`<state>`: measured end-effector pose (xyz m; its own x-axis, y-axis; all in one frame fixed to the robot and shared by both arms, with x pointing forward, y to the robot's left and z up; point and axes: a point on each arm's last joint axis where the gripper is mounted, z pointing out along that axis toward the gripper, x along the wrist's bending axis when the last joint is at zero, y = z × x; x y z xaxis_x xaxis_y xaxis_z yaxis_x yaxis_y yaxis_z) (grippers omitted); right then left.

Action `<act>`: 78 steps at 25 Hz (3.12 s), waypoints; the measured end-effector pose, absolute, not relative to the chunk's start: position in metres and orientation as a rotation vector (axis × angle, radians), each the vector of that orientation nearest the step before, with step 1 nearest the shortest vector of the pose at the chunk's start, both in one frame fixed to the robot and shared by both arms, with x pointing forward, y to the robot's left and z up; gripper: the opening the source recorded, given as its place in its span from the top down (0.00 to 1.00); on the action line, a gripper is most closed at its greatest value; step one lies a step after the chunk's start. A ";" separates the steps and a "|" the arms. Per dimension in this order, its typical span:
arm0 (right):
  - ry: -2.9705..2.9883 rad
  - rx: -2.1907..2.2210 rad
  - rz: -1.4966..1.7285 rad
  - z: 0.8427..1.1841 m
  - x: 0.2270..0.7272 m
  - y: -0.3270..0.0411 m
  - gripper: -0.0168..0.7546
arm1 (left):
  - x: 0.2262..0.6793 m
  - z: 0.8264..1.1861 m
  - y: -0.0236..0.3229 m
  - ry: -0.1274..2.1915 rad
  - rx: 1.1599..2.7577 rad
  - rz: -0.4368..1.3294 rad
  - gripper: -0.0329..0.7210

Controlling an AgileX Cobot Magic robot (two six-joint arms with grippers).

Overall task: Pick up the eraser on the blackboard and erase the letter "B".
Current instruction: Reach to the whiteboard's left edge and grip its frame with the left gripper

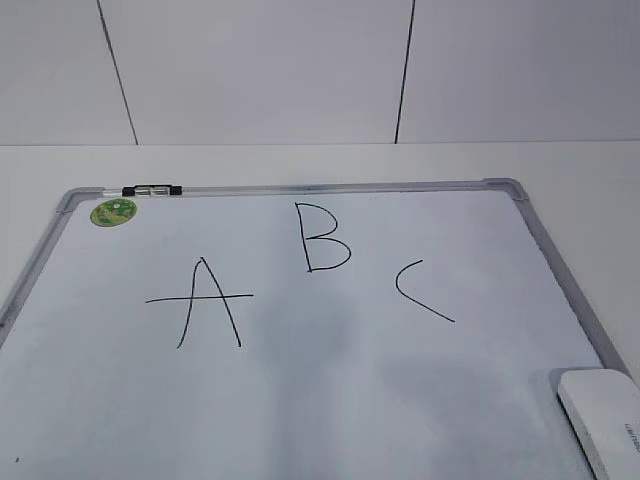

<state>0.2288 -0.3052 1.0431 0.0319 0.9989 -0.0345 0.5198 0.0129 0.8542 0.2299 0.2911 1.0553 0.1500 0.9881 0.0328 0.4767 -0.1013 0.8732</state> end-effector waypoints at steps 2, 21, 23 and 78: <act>1.576 1.596 0.850 1.043 0.229 -0.305 0.22 | 0.230 1.055 0.291 1.422 1.687 0.873 0.65; 1.781 1.859 0.861 1.043 0.266 -0.289 0.22 | 0.230 1.055 0.291 1.422 1.687 0.873 0.65; 1.814 1.900 0.834 1.042 0.273 -0.288 0.22 | 0.230 1.055 0.291 1.422 1.687 0.873 0.65; 2.066 2.224 0.474 1.047 0.347 -0.282 0.22 | 0.566 0.961 0.294 2.064 2.198 0.052 0.64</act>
